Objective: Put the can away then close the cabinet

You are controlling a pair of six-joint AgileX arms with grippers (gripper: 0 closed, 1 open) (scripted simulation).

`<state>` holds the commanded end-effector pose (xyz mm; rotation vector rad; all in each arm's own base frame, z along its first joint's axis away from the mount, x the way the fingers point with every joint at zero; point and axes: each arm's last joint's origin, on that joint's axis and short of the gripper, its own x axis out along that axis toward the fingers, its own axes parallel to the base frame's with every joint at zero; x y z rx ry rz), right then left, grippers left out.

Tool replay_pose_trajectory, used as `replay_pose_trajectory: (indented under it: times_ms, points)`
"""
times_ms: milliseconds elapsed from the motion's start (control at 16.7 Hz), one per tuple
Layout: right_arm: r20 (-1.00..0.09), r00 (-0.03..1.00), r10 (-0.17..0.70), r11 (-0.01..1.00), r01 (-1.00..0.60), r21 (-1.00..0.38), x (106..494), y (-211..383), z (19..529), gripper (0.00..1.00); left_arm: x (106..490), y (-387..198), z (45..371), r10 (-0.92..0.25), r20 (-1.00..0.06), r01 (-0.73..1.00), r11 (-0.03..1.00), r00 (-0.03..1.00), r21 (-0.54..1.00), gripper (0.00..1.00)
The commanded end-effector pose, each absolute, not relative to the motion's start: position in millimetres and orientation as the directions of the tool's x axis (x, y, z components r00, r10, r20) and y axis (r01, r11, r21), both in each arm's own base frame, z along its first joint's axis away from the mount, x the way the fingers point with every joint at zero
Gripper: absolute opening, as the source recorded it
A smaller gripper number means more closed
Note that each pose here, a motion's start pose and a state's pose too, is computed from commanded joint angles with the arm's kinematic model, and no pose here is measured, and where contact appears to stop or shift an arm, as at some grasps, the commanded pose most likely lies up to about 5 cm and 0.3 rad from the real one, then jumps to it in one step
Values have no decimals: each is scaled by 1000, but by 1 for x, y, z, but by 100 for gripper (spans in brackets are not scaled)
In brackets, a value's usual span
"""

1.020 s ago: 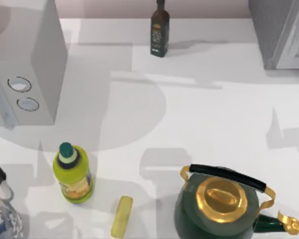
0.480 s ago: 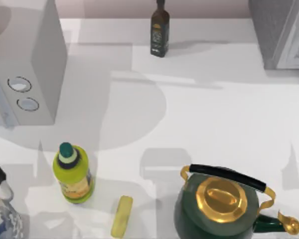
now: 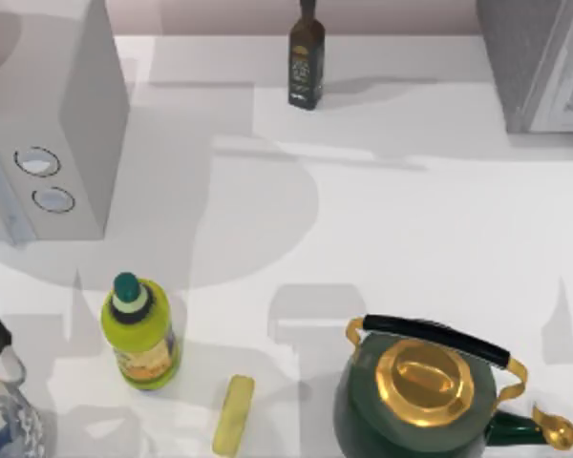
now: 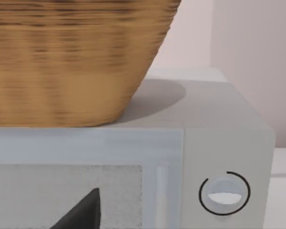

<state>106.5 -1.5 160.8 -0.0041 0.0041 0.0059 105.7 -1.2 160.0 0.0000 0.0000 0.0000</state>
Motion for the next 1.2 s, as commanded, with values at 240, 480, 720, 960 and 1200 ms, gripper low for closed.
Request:
replay_pose_trajectory:
  times_ms: [240, 480, 720, 960, 1200]
  points:
    - [23, 1000, 19, 999, -19, -27, 114, -11, 177, 100, 106, -1, 160, 0, 0, 0, 1000, 1000, 0, 100]
    - [71, 997, 30, 998, -25, -57, 135, -38, 205, 100, 106, -1, 160, 0, 0, 0, 1000, 1000, 0, 100]
    - [59, 998, 27, 997, -23, -70, 163, -91, 212, 100, 106, -1, 160, 0, 0, 0, 1000, 1000, 0, 100]
    - [16, 1000, 11, 999, -11, -46, 171, -153, 189, 100, 106, -1, 160, 0, 0, 0, 1000, 1000, 0, 100]
    - [-3, 1000, 5, 1000, -5, -13, 160, -191, 166, 100, 106, -1, 160, 0, 0, 0, 1000, 1000, 0, 100]
